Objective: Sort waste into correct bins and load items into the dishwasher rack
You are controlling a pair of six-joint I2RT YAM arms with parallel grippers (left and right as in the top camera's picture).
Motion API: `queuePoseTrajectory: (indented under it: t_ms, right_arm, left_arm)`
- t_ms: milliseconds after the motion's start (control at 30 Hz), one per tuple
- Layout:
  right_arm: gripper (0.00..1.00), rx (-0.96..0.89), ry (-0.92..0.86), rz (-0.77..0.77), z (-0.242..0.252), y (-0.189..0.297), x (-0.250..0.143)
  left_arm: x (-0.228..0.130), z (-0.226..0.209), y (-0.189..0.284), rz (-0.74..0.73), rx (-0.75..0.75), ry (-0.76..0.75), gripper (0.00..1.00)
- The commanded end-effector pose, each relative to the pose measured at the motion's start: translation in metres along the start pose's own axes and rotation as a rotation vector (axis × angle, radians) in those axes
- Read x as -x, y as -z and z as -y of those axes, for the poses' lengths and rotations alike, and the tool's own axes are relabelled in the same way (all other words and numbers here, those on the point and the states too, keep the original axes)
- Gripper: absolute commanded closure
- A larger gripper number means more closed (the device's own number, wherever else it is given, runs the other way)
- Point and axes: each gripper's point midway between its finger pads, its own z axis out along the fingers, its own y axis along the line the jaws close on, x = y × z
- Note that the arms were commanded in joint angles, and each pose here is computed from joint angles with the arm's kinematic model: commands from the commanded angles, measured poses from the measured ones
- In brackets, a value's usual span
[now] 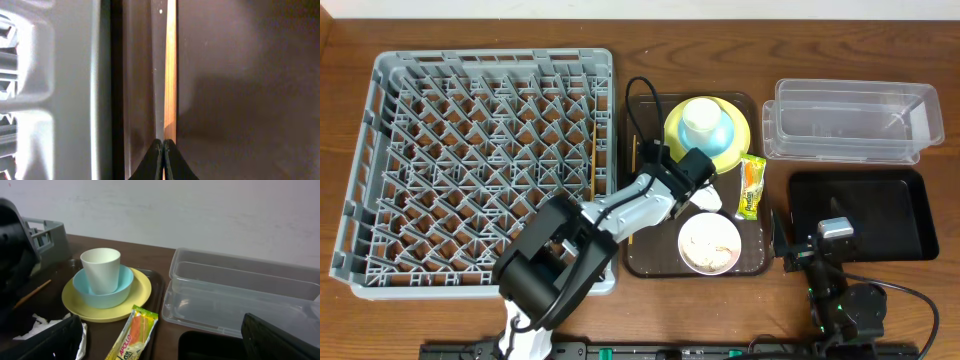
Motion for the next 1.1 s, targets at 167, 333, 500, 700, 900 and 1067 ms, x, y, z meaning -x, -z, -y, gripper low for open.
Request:
queuePoseTrajectory:
  t_ms: [167,333,500,700,900,1067]
  right_arm:
    - [0.01,-0.018,-0.013,-0.004,0.004,0.000,-0.001]
    - [0.01,-0.018,-0.013,-0.004,0.004,0.000,-0.001]
    - [0.01,-0.018,-0.013,-0.004,0.004,0.000,-0.001]
    - [0.01,-0.018,-0.013,-0.004,0.004,0.000,-0.001]
    - [0.01,-0.018,-0.013,-0.004,0.004,0.000,-0.001]
    - [0.01,-0.018,-0.013,-0.004,0.004,0.000,-0.001]
  left_arm:
    - [-0.004,-0.007,-0.008,-0.001,0.042,-0.002,0.94]
    - [-0.001,-0.008,-0.003,0.009,0.034,0.005,0.94]
    - [0.012,-0.017,0.012,0.048,0.032,0.026,0.94]
    - [0.010,-0.021,0.012,0.047,0.055,0.012,0.94]
    - [0.002,-0.023,0.007,0.035,0.064,0.006,0.94]
    - [-0.014,-0.023,-0.003,0.020,0.055,0.004,0.94]
